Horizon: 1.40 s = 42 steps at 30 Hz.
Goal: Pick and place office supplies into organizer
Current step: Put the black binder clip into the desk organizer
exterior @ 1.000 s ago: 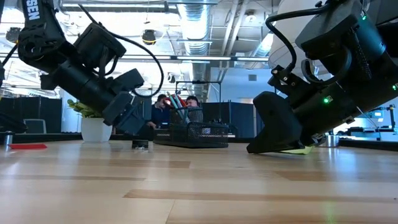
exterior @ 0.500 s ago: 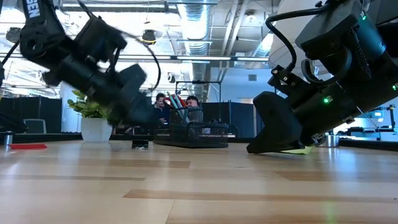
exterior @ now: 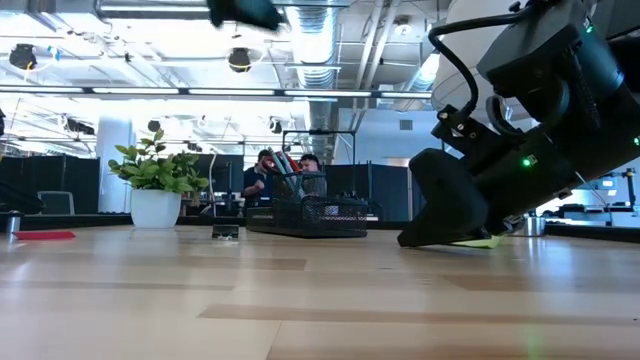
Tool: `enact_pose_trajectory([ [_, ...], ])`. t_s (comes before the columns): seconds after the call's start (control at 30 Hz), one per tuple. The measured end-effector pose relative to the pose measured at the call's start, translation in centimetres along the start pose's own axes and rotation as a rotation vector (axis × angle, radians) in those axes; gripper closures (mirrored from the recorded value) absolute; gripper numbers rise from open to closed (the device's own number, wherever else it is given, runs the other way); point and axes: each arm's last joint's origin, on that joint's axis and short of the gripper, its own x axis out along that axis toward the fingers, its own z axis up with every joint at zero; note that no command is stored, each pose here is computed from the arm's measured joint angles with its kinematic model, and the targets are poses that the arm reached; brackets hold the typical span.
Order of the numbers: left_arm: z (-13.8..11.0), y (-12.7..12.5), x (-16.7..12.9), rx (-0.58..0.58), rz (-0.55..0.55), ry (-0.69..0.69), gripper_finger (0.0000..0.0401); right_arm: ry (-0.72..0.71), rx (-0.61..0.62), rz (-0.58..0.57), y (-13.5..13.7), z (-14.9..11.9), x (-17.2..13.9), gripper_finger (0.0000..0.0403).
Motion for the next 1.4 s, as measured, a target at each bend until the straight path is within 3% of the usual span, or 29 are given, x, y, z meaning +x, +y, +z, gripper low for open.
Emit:
enact_pose_trajectory([
  [0.07, 1.7, 1.3, -3.4, -0.092, 0.028, 0.024, 0.0278, 0.003, -0.009, 0.003, 0.1, -0.1, -0.2, 0.0343],
  [0.17, 0.9, 2.5, -7.2, -0.251, 0.172, 0.070, 0.0280, 0.004, -0.019, 0.008, 0.2, -0.3, -0.4, 0.0343],
  [0.27, -4.2, 1.8, -8.6, -0.370, 0.389, 0.154, 0.0284, 0.004, -0.025, 0.014, 0.3, -0.5, -0.6, 0.0343],
  [0.33, -8.9, 0.4, -8.2, -0.492, 0.433, 0.170, 0.0285, 0.001, -0.022, 0.014, 0.3, -0.4, -0.6, 0.0343],
  [0.47, -17.1, -3.2, -5.0, -0.695, 0.364, 0.094, 0.0285, 0.000, -0.016, 0.009, 0.2, -0.3, -0.4, 0.0343],
  [0.57, -20.1, -4.9, -2.9, -0.839, 0.252, 0.039, 0.0285, -0.002, -0.011, 0.003, 0.1, -0.2, -0.3, 0.0343],
  [0.67, -21.4, -5.4, -1.6, -0.822, 0.208, 0.028, 0.0285, -0.008, -0.002, -0.009, -0.1, 0.0, 0.0, 0.0343],
  [0.83, -22.2, -5.5, -0.5, -0.695, 0.229, 0.121, 0.0285, -0.015, 0.036, -0.019, -0.3, 0.6, 0.7, 0.0343],
  [1.03, -22.4, -4.8, -0.8, -0.630, 0.281, 0.136, 0.0285, -0.082, 0.171, 0.033, 0.3, 3.2, 2.3, 0.0343],
  [1.17, -22.1, -3.9, -1.8, -0.625, 0.285, 0.138, 0.0285, -0.147, 0.230, 0.170, 3.0, 5.9, 3.6, 0.0349],
  [1.4, -21.5, -2.6, -3.4, -0.596, 0.271, 0.116, 0.0285, -0.253, 0.068, 0.258, 10.3, 8.6, 8.0, 0.0368],
])
